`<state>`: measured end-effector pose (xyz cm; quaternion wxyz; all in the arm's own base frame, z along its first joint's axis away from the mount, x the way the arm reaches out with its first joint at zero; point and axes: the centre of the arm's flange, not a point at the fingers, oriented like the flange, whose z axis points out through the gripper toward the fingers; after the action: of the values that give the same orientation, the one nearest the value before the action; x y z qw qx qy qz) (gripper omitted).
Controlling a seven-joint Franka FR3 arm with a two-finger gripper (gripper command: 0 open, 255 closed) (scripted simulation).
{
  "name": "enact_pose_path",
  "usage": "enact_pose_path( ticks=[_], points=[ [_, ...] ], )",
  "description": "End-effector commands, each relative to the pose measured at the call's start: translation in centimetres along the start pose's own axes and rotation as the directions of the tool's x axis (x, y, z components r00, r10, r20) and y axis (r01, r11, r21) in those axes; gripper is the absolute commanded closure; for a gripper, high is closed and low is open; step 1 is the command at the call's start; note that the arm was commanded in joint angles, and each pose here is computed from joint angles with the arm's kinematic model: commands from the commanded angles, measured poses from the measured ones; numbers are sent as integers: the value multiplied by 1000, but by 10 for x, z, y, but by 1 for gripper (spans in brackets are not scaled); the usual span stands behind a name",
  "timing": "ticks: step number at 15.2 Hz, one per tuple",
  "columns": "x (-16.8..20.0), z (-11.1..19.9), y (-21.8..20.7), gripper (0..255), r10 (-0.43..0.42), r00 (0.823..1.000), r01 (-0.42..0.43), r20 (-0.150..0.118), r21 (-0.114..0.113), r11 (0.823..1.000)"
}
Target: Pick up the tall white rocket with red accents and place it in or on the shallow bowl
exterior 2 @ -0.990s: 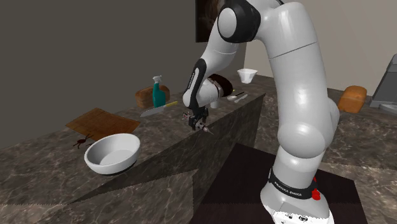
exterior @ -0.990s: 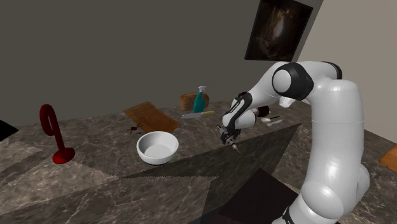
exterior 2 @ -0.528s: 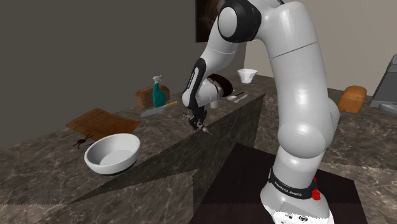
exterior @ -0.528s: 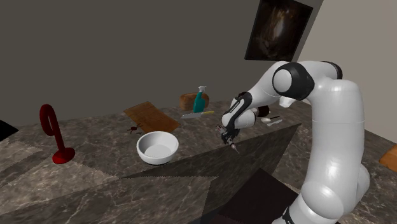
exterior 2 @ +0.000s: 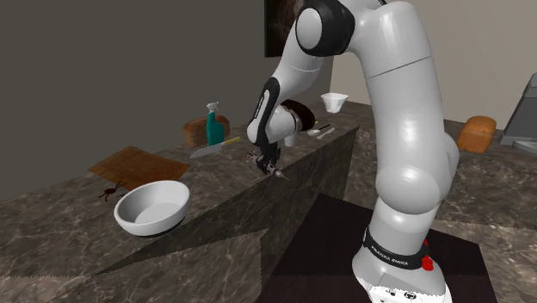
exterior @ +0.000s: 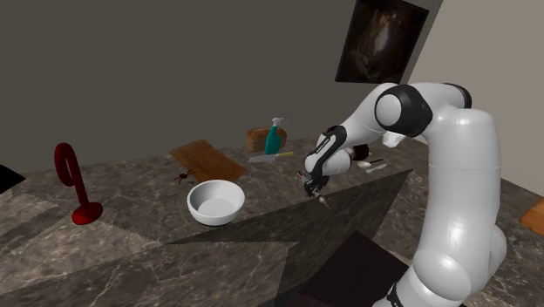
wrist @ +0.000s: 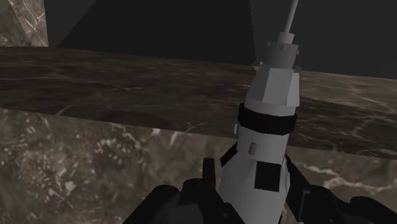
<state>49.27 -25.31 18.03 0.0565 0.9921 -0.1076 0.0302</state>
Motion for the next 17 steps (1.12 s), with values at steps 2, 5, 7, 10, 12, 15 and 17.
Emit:
enact_pose_path(
  ticks=[2,5,7,10,12,15,17],
  points=[
    [0,-14,2,255,2,1000,-2,2,0,1000],
    [2,-30,4,255,2,1000,-2,2,0,1000],
    [2,-40,5,255,2,1000,-2,2,0,1000],
    [3,-56,7,255,2,1000,-2,2,0,1000],
    [4,-66,8,255,2,1000,-2,2,0,1000],
    [5,-82,9,255,2,1000,-2,2,0,1000],
    [6,-92,10,255,2,1000,-2,2,0,1000]
  ],
)
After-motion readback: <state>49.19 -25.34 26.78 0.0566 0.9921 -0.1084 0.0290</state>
